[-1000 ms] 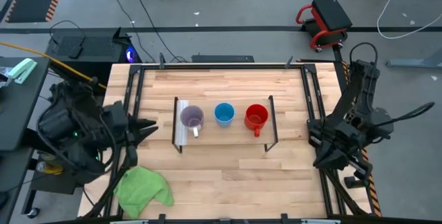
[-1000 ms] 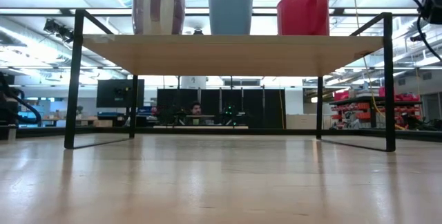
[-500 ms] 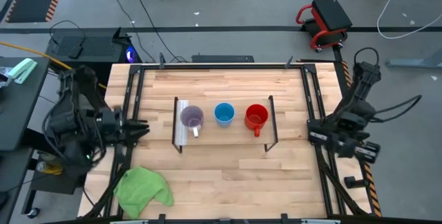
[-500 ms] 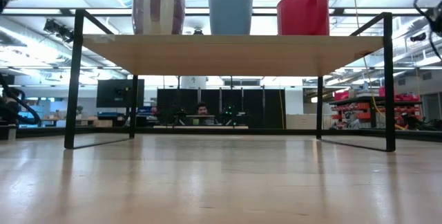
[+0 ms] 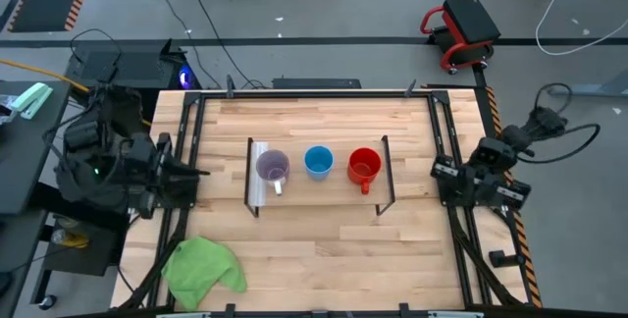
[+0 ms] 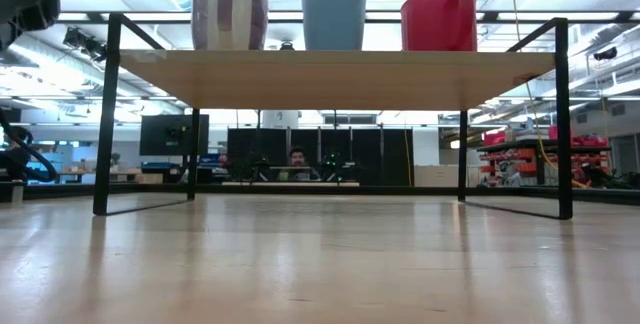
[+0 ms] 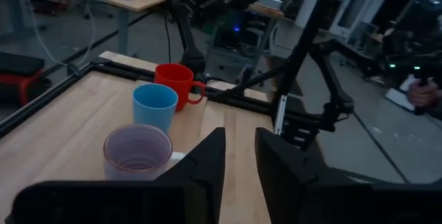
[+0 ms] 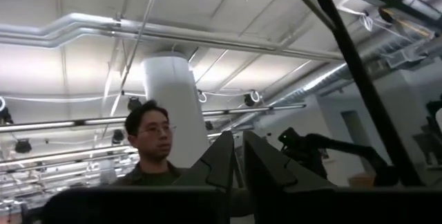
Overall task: Stack small to large cups/mugs on shelf
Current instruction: Return to Home Position
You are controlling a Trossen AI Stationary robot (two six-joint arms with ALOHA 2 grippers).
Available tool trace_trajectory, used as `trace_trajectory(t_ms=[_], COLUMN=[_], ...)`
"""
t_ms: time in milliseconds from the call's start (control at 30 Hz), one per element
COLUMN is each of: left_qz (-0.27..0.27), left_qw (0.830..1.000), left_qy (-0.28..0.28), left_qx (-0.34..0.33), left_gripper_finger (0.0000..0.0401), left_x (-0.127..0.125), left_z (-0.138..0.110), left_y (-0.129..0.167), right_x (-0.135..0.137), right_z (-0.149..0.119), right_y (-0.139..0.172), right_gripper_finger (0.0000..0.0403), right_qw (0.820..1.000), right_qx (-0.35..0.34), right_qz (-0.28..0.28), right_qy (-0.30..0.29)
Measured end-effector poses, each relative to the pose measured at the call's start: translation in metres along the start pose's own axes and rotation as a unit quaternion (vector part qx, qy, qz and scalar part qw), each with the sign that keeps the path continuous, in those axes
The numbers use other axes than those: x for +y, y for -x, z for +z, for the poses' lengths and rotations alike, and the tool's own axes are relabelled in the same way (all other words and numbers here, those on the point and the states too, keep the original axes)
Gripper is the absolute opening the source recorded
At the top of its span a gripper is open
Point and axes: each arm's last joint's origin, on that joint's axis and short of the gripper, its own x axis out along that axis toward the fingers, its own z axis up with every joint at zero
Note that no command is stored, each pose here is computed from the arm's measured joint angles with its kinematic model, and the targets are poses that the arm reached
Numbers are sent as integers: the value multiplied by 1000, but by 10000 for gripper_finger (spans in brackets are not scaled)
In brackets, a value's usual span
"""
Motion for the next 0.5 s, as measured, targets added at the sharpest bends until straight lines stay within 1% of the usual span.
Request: trace_trajectory(t_ms=[167, 300, 400, 500], left_qz=[-24, -35, -42, -45], left_qw=[1000, 999, 999, 998], left_qy=[5, -21, -3, 14], left_qx=[-7, -23, -34, -39], left_gripper_finger=[82, 81, 85, 89], left_x=[20, 38, 52, 60], left_z=[12, 21, 27, 30], left_y=[10, 18, 24, 27], right_x=[-7, -15, -20, -22], right_z=[13, 18, 21, 22], right_y=[9, 14, 16, 17], right_gripper_finger=[39, 39, 39, 39], right_qw=[1000, 999, 998, 998], right_qx=[-7, -7, -8, -10], right_qz=[-8, -34, -52, -59], right_qy=[21, 31, 19, 15])
